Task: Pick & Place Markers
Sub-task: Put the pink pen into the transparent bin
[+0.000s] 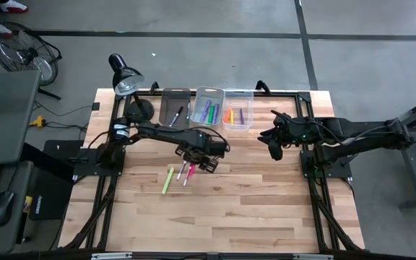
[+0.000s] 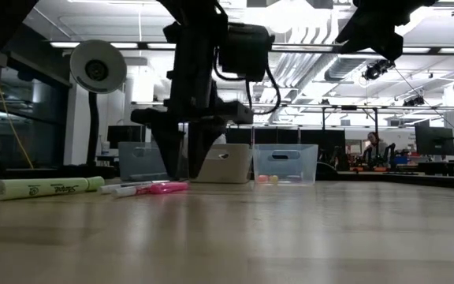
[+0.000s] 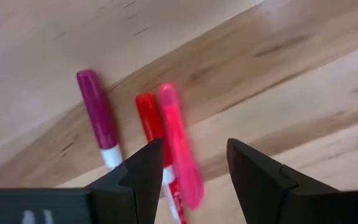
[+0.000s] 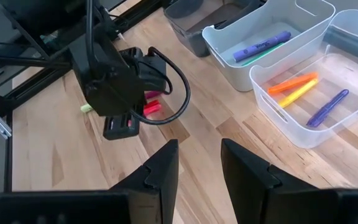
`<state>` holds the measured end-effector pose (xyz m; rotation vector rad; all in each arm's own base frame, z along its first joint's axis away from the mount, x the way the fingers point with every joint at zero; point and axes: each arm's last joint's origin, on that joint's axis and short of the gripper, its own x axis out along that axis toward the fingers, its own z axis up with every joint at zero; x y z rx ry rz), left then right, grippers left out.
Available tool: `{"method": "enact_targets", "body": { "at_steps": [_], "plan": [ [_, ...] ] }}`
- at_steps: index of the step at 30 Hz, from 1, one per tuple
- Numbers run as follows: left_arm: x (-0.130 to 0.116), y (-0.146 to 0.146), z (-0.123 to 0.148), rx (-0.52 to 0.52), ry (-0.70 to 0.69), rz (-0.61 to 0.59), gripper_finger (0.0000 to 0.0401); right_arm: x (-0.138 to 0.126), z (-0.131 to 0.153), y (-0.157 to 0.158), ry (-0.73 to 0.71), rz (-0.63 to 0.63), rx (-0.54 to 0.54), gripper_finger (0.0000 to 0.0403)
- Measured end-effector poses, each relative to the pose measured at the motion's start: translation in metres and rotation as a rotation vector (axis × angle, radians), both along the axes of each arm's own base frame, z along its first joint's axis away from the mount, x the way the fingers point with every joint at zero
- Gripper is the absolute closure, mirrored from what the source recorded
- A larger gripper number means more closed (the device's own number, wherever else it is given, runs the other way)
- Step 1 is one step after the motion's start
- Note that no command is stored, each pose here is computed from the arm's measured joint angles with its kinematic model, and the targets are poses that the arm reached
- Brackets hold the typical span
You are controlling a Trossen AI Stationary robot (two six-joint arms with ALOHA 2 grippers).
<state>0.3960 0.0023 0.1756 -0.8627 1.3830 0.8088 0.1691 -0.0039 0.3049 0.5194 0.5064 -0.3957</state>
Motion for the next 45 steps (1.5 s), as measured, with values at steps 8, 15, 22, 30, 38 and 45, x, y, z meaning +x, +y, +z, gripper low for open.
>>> {"method": "enact_targets", "body": {
  "at_steps": [8,15,22,30,38,45],
  "plan": [
    [0.002,-0.001,-0.009,-0.034,0.015,-0.018,0.0229,0.000,0.000,0.000,0.001,0.008,0.006,0.0292],
    [0.005,-0.001,-0.007,-0.045,-0.022,-0.021,0.0229,0.000,-0.001,0.000,0.006,0.011,0.013,0.0292],
    [0.008,-0.003,-0.007,-0.080,-0.047,0.007,0.0229,-0.005,-0.007,0.000,0.083,0.012,0.013,0.0292],
    [0.009,-0.009,-0.007,-0.083,-0.060,0.035,0.0229,-0.008,-0.010,0.000,0.137,0.007,0.013,0.0292],
    [0.012,-0.014,-0.015,-0.069,-0.054,-0.082,0.0229,-0.008,-0.011,0.003,0.140,0.033,0.020,0.0292],
    [0.011,-0.017,-0.018,-0.094,-0.042,-0.219,0.0229,-0.010,-0.012,0.013,0.168,0.121,-0.010,0.0292]
  ]
}}
